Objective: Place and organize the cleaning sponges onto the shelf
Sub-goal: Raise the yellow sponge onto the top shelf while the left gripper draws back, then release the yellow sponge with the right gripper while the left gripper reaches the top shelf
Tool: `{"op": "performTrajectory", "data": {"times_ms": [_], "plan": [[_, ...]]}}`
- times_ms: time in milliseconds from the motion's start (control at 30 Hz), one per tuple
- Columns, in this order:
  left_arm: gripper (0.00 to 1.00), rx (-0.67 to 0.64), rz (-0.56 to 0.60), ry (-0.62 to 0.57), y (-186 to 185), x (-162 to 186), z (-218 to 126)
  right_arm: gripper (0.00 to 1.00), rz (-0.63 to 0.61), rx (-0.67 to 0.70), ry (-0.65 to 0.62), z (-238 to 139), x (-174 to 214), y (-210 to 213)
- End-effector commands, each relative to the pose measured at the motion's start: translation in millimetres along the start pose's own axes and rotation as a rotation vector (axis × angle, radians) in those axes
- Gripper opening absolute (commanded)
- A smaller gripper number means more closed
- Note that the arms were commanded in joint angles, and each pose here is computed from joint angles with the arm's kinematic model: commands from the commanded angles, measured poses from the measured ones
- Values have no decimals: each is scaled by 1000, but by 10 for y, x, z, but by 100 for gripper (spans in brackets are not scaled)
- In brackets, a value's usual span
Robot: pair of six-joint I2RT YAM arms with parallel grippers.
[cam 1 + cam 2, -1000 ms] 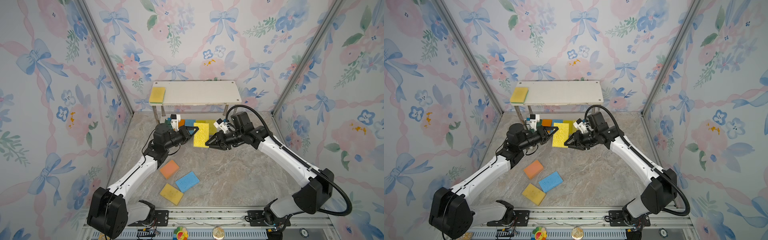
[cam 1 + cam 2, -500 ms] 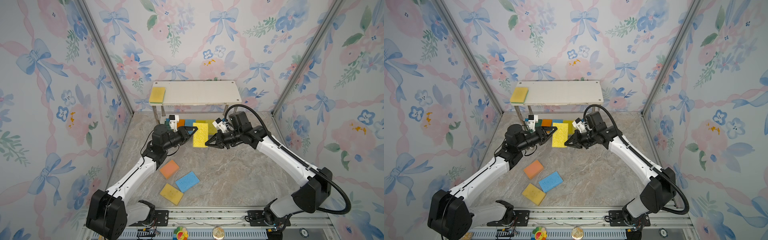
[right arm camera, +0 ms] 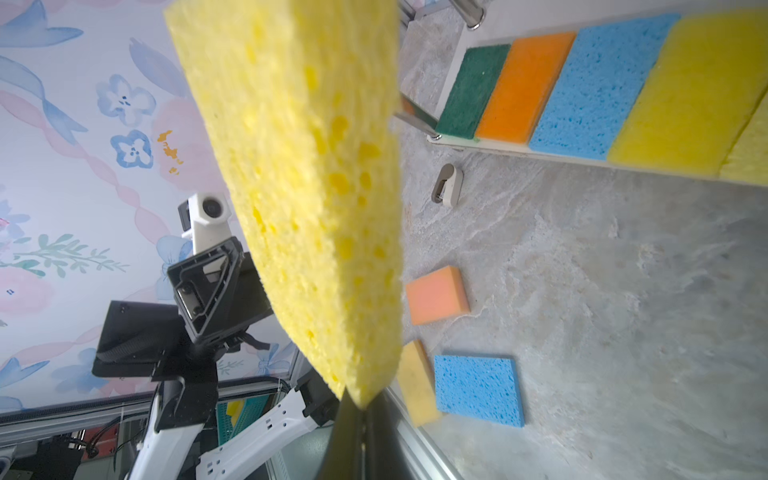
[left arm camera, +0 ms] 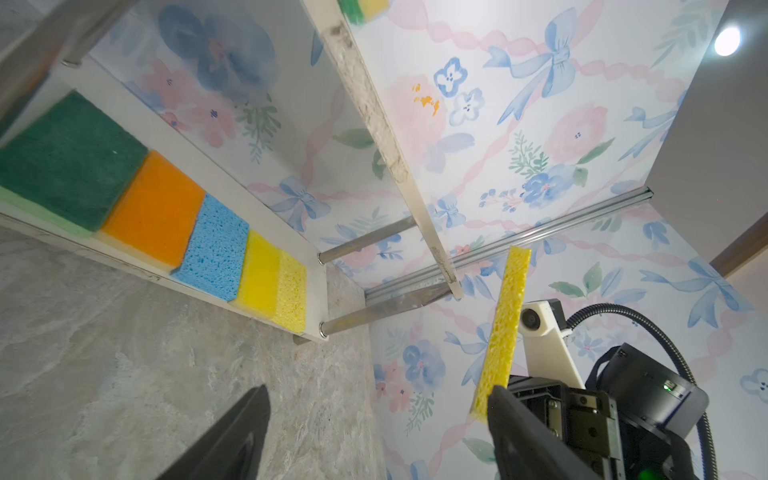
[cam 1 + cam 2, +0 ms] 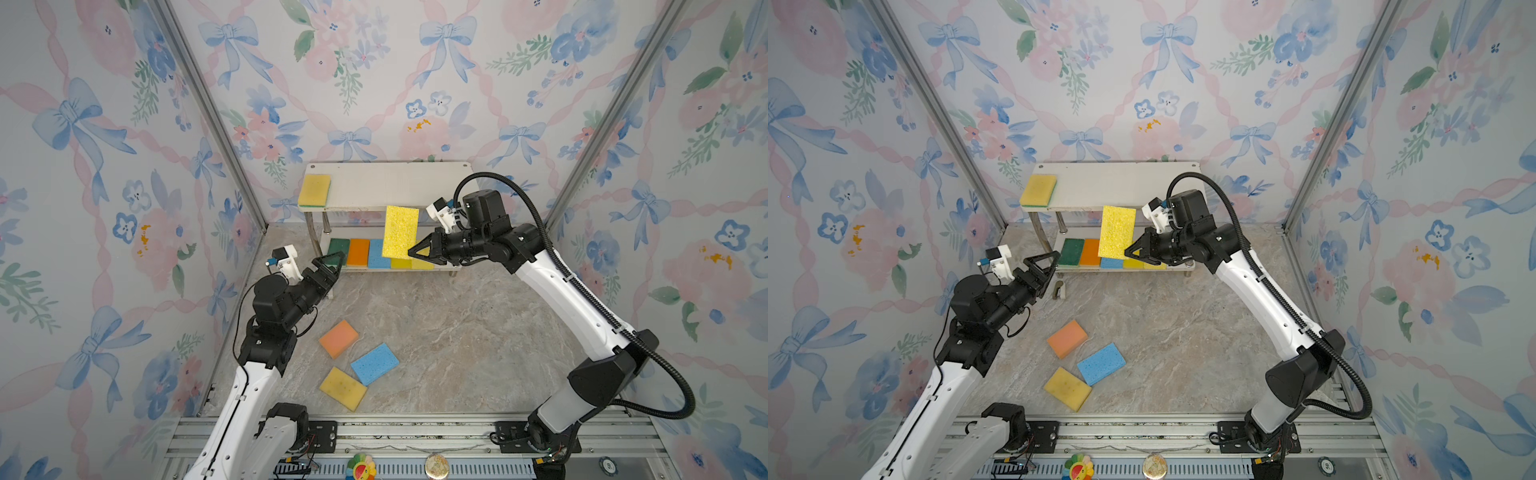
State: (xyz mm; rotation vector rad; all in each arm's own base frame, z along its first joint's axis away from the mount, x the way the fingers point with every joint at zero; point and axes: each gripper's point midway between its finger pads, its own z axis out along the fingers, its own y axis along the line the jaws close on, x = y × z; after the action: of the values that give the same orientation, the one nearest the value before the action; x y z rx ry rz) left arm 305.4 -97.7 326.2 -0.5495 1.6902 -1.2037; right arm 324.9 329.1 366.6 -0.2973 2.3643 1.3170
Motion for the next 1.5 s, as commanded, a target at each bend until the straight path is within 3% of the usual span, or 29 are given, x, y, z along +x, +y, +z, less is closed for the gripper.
{"op": "performTrajectory", "data": {"times_ms": [0,200,467,1067,1333,1467], "plan": [[84,-120,-56,28,452,179,-43,3,-9,14,-9,148,-190,2],[85,-148,-78,60,616,342,-149,3,-59,-31,-43,406,-601,248],[86,-158,-58,111,591,415,-177,3,-8,-130,-130,747,-1002,296],[87,-149,-35,156,525,421,-94,10,74,-184,-249,840,-1416,194],[87,-123,-28,153,405,375,-94,30,105,-173,-272,869,-1505,72],[87,-115,-28,148,367,357,-101,35,108,-156,-271,849,-1509,22]]}}
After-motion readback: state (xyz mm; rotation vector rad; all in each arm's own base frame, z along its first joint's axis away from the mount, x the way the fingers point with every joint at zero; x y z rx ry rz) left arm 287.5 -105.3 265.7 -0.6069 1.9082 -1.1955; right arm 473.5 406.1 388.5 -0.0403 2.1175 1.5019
